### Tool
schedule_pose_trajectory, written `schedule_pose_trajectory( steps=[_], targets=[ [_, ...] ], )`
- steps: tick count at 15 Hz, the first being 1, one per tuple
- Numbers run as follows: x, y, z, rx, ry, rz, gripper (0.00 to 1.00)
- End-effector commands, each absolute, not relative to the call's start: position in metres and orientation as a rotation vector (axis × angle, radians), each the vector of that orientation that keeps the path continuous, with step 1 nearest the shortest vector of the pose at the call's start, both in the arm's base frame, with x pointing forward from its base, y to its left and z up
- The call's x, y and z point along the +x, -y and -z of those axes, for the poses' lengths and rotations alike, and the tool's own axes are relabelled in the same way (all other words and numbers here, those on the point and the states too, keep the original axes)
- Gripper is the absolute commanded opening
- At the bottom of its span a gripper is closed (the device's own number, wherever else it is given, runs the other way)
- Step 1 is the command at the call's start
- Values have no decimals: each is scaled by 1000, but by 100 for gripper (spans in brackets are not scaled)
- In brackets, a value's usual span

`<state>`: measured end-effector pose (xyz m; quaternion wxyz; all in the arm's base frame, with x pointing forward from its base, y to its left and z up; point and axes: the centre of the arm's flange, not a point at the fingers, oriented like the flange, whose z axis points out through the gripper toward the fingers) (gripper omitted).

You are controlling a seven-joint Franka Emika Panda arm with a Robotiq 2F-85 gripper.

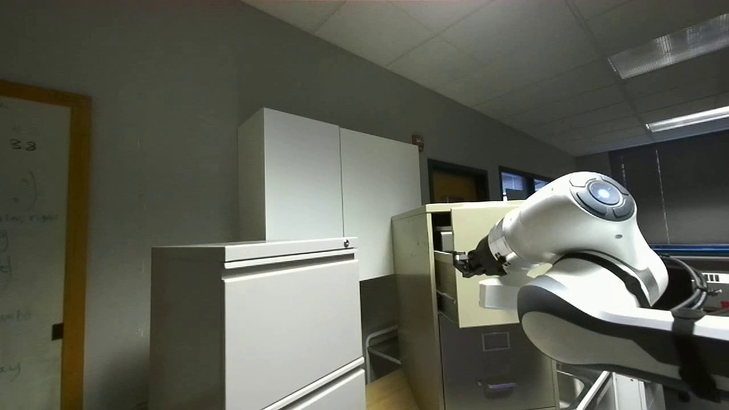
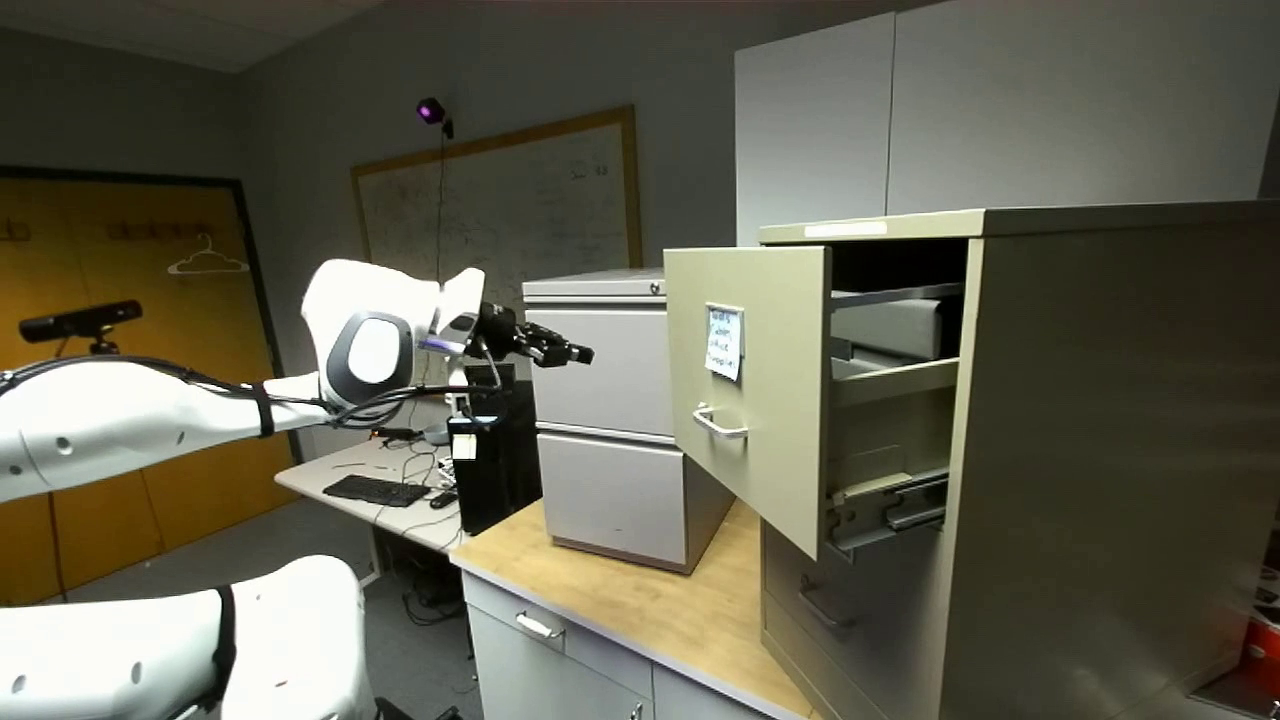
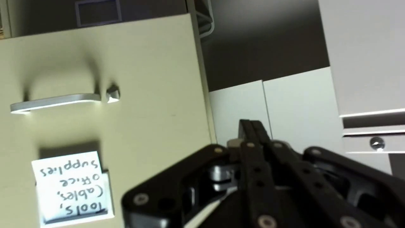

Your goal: Close the top drawer of the file cabinet to the right

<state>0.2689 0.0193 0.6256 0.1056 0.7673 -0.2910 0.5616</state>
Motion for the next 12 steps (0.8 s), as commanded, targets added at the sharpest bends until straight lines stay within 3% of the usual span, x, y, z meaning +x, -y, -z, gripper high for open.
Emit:
schedule_pose_trajectory(
  steps=[1,12],
  targets=[
    [269,-1,-621,2131,923,-1702,0],
    [292,46,-625,1976,989,-1677,0]
  ],
)
